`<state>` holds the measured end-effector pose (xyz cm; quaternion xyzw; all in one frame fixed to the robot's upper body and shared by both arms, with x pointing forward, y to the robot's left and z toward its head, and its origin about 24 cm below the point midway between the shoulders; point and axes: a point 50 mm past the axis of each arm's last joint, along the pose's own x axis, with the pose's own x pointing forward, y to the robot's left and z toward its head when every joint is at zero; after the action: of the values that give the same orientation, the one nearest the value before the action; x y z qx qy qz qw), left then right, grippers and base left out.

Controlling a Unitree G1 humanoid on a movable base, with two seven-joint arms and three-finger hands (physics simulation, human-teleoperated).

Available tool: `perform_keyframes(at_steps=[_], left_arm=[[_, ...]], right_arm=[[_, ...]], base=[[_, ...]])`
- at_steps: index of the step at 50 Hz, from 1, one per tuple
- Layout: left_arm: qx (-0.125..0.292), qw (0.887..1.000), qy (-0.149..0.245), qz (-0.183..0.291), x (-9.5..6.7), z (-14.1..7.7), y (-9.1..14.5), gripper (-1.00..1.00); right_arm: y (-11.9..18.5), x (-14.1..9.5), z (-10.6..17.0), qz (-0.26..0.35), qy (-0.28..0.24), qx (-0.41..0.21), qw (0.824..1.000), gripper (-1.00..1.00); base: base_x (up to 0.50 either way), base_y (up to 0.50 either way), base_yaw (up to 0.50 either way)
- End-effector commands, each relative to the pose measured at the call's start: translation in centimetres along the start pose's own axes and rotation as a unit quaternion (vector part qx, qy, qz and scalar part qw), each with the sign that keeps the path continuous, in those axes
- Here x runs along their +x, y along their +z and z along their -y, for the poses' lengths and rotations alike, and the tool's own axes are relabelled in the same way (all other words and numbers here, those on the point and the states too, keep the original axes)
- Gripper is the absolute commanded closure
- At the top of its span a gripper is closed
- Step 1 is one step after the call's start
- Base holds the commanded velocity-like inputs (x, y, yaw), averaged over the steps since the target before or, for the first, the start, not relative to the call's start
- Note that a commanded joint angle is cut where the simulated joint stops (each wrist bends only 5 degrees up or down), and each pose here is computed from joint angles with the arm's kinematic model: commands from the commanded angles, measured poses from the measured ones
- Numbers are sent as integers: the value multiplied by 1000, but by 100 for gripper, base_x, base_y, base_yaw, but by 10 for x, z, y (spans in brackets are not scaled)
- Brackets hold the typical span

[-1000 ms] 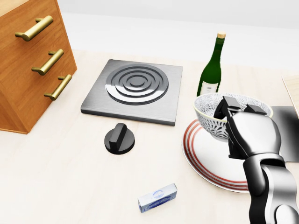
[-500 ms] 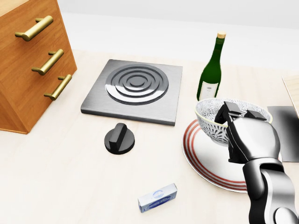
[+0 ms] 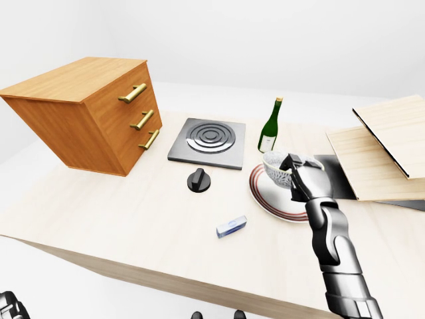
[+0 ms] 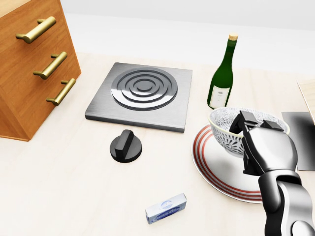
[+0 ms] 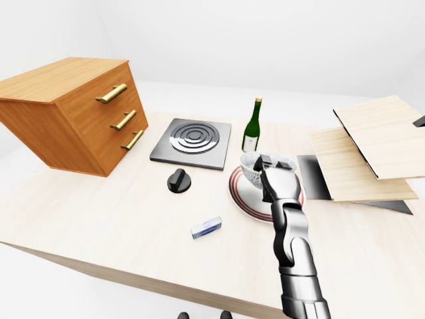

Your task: Pick up the akita bowl and put it on the plate.

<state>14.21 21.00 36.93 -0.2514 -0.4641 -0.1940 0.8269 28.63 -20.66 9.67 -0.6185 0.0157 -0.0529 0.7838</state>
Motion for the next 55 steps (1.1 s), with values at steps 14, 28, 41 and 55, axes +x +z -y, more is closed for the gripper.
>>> perform_keyframes(at_steps=[14, 28, 41, 55], left_arm=[[0, 1000, 0, -1, 0, 0, 0, -98], [1, 1000, 0, 0, 0, 0, 0, -98], [1, 1000, 0, 0, 0, 0, 1, -98], [1, 1000, 2, 0, 0, -1, 1, -98]], right_arm=[[-5, 0, -8, -8, -7, 21, 1000, 100], [-7, 1, -13, -12, -3, 25, 1000, 100], [-9, 1, -19, -16, 1, 30, 999, 100], [-13, 0, -26, -24, 7, 35, 999, 100]], base=[[0, 0, 0], [0, 0, 0], [0, 0, 0], [0, 0, 0]])
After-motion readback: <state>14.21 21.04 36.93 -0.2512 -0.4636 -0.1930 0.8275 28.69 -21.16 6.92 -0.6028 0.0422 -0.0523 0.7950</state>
